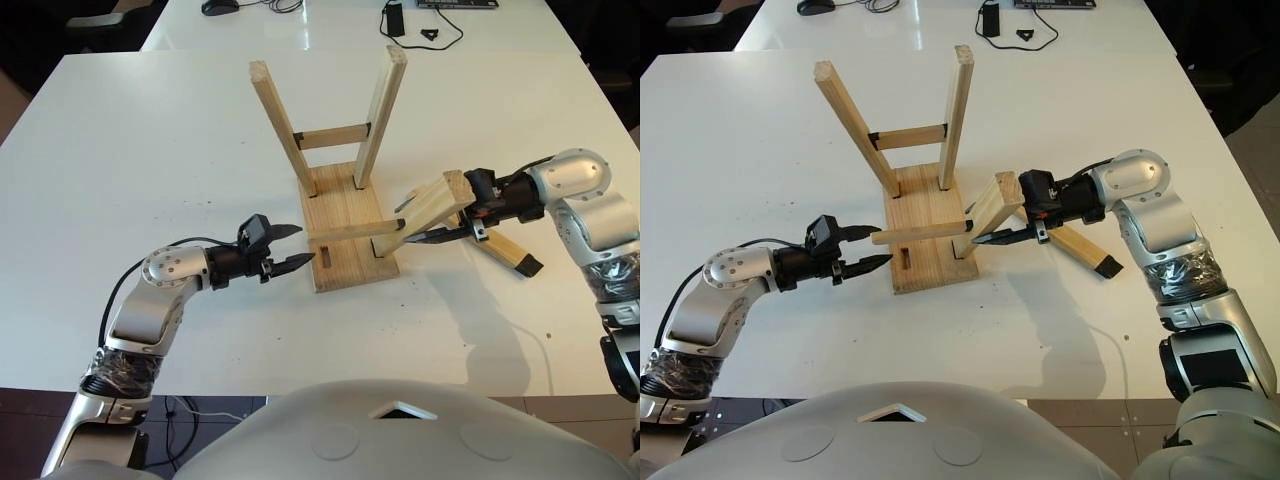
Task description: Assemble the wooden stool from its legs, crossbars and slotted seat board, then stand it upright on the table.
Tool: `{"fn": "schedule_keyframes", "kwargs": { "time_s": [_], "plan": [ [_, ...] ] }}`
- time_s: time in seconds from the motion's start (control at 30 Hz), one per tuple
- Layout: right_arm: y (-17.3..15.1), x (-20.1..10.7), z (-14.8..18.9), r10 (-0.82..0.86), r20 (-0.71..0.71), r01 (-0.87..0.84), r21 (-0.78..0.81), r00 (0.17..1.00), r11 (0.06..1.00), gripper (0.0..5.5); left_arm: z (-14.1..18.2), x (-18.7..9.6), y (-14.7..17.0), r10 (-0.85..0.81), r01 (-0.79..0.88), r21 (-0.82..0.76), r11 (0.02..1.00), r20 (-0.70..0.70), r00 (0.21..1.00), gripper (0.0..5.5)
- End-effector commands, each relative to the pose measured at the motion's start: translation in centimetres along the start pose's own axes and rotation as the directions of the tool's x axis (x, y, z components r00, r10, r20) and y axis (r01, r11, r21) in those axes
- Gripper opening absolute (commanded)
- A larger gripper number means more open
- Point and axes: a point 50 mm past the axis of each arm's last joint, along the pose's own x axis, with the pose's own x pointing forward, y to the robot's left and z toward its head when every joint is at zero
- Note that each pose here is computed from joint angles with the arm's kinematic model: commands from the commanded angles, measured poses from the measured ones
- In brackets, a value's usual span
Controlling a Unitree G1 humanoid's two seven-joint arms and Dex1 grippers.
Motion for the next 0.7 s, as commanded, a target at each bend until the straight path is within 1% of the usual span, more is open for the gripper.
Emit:
{"fn": "schedule_keyframes", "kwargs": {
  "time_s": [0.03,0.17,0.27,0.5,0.6,0.7],
  "plan": [
    [2.5,3.4,-7.5,0.206,-0.276,-0.11,0.329,0.939,0.938,2.0,-0.2,0.4,-0.3,0.008,-0.008,0.01,1.0,-0.016,1.0,2.98],
    [2.4,4.2,-8.2,0.259,-0.235,-0.144,0.416,0.937,0.898,2.0,-0.3,0.6,-0.4,0.006,-0.006,0.007,1.0,-0.012,1.0,2.98],
    [2.4,4.5,-8.1,0.294,-0.214,-0.176,0.442,0.932,0.879,2.0,-0.5,0.7,-0.5,0.007,-0.007,0.002,1.0,-0.013,1.0,2.98],
    [3.1,3.4,-7.2,0.32,-0.268,-0.215,0.356,0.909,0.909,1.99,-1.2,0.7,-0.8,0.013,-0.013,-0.018,1.0,-0.025,1.0,2.98],
    [3.3,3.7,-6.3,0.316,-0.259,-0.227,0.322,0.913,0.919,1.99,-1.8,0.7,-0.9,0.016,-0.017,-0.029,0.999,-0.037,0.999,2.98],
    [4.0,4.2,-6.5,0.326,-0.271,-0.236,0.317,0.906,0.919,1.99,-2.0,0.8,-0.8,0.014,-0.016,-0.033,0.999,-0.041,0.999,2.98]
  ]
}}
